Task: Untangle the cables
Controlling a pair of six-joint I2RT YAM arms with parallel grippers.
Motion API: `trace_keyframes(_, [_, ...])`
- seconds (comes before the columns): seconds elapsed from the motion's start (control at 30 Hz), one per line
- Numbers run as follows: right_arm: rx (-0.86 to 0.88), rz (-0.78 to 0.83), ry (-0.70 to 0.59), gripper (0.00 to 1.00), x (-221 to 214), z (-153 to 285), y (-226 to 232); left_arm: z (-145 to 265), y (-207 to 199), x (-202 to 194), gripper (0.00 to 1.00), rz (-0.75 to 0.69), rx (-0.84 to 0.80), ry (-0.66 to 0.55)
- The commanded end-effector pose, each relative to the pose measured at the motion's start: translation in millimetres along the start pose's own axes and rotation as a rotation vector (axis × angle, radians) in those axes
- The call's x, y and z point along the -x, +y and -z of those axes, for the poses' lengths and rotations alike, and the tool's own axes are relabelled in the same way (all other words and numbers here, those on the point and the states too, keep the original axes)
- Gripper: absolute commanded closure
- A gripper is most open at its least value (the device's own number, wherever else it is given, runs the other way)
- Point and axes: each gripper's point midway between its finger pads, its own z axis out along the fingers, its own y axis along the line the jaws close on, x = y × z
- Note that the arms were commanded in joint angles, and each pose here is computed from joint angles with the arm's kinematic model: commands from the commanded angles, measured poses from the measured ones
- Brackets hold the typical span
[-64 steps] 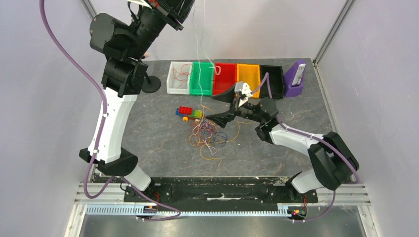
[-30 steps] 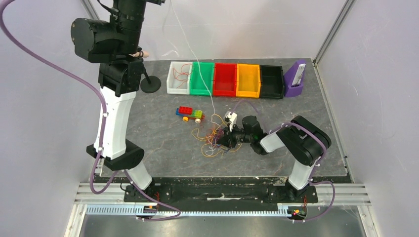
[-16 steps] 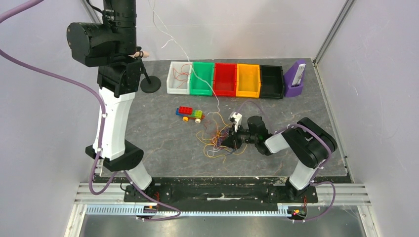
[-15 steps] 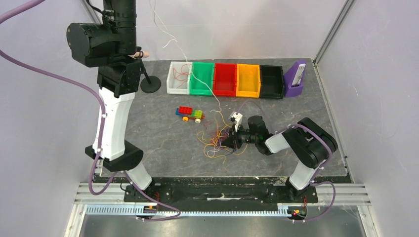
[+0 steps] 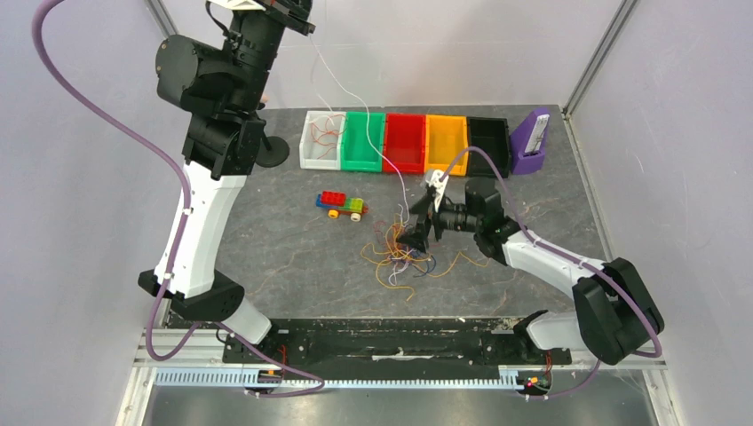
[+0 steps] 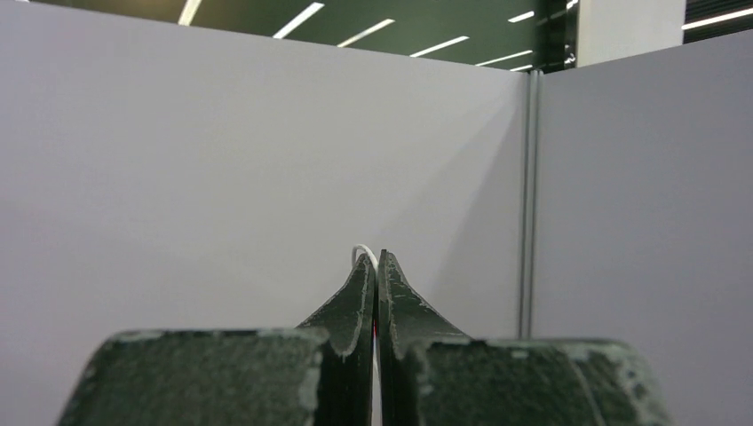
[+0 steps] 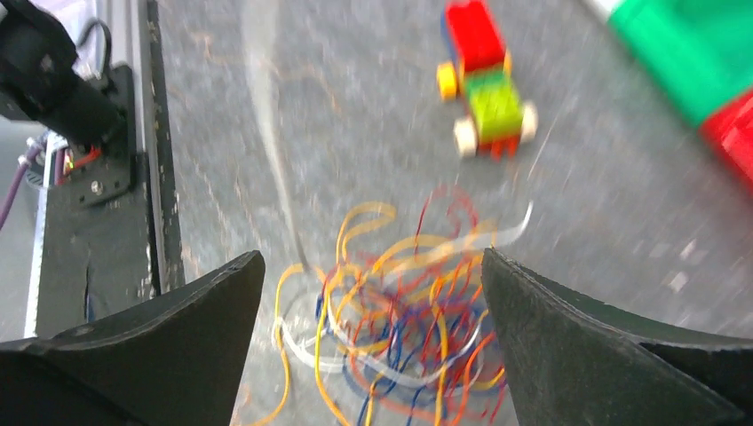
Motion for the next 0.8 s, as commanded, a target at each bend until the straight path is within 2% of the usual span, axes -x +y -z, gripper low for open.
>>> trace_keyframes(0.0, [0.056,0.149,-0.102,0.03,71,-1,6,3,-19,-5,0.98,0.151,-0.063,0.032])
trace_keyframes(0.13, [0.031,0.129,-0.198,0.03,112,-10,-5,5,-27,-15,0.98,0.191,-0.095,0.062])
trace_keyframes(0.2, [0.023,0.130,-0.250,0.08,130,-15,-10,6,-28,-19,0.98,0.196,-0.097,0.074])
trace_keyframes(0.23, [0.029,0.133,-0.267,0.14,136,-18,-11,6,-27,-20,0.98,0.195,-0.095,0.078])
trace_keyframes(0.33, [0.065,0.128,-0.279,0.40,150,-25,-12,8,-25,-28,0.98,0.179,-0.085,0.109])
trace_keyframes(0.37, [0.077,0.129,-0.283,0.56,154,-26,-11,8,-24,-30,0.98,0.173,-0.082,0.115])
trace_keyframes(0.43, [0.118,0.148,-0.304,0.98,165,-23,-3,11,-24,-38,0.98,0.154,-0.080,0.143])
trace_keyframes(0.53, [0.110,0.184,-0.376,1.00,191,-4,1,24,-22,-72,0.98,0.108,-0.081,0.260])
trace_keyframes(0.6, [0.088,0.207,-0.447,1.00,216,15,2,47,-33,-121,0.98,0.059,-0.166,0.425])
trace_keyframes(0.67, [0.087,0.213,-0.510,1.00,237,35,6,85,-51,-172,0.98,0.027,-0.301,0.608])
trace_keyframes(0.77, [0.106,0.211,-0.572,1.00,260,57,16,143,-74,-232,0.98,0.111,-0.425,0.812])
